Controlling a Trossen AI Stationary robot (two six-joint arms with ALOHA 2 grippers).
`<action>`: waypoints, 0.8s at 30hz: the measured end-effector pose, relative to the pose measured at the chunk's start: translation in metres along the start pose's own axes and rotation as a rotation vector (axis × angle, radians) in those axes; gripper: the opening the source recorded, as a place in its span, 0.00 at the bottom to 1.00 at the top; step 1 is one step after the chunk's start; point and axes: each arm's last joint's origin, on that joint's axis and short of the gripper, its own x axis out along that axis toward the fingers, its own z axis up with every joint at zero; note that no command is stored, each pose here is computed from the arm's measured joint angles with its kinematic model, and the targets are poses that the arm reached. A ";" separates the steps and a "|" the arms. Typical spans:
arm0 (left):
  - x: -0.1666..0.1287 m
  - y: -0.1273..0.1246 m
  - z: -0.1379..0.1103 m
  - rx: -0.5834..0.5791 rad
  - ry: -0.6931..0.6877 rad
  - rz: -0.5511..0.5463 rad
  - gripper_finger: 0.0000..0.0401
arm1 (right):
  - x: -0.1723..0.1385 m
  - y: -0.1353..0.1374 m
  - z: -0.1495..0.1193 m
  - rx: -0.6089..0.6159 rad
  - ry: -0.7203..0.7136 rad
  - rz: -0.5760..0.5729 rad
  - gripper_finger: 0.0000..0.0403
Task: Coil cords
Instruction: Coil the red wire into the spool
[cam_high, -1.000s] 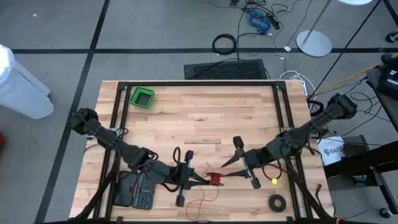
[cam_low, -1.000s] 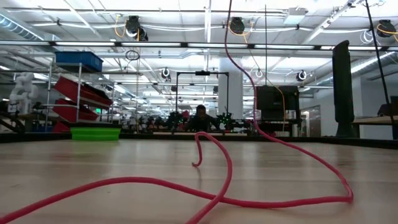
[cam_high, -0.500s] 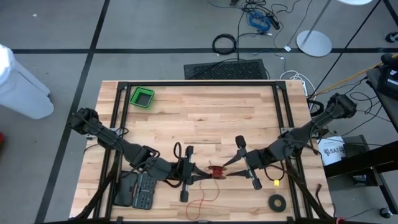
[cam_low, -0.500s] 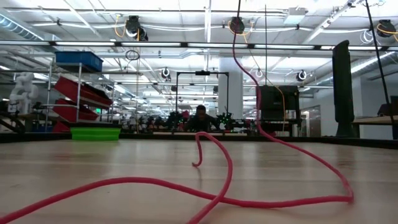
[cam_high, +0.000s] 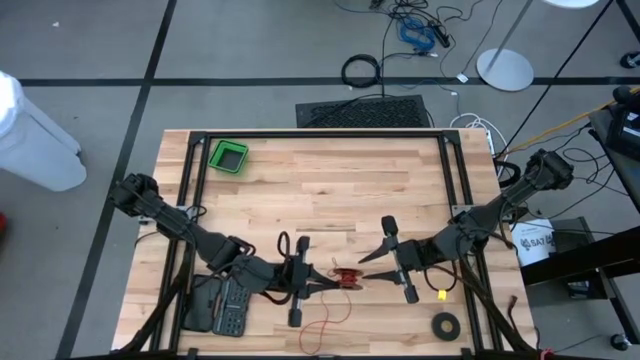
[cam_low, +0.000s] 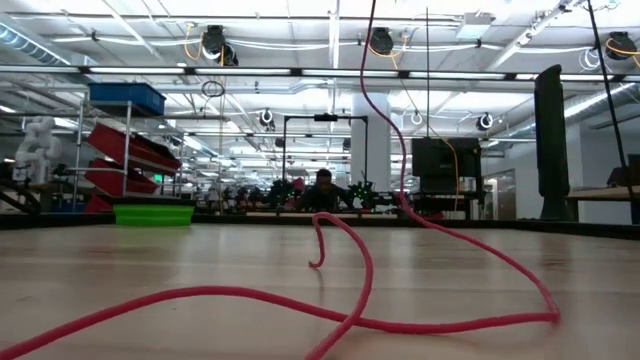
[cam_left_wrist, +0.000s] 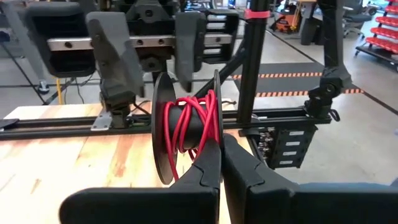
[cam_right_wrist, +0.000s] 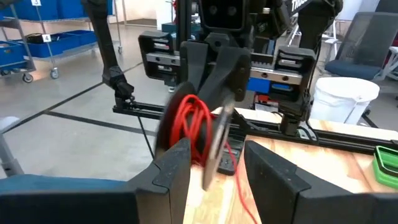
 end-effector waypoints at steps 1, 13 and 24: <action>0.000 0.000 0.000 -0.004 0.000 0.001 0.01 | 0.000 0.000 0.000 0.000 0.001 0.000 0.34; 0.000 0.001 0.000 -0.022 0.000 0.014 0.01 | 0.007 -0.004 -0.004 -0.033 0.013 -0.022 0.10; 0.000 0.000 0.001 -0.077 -0.009 0.017 0.01 | 0.007 -0.004 -0.004 -0.042 0.012 -0.027 0.00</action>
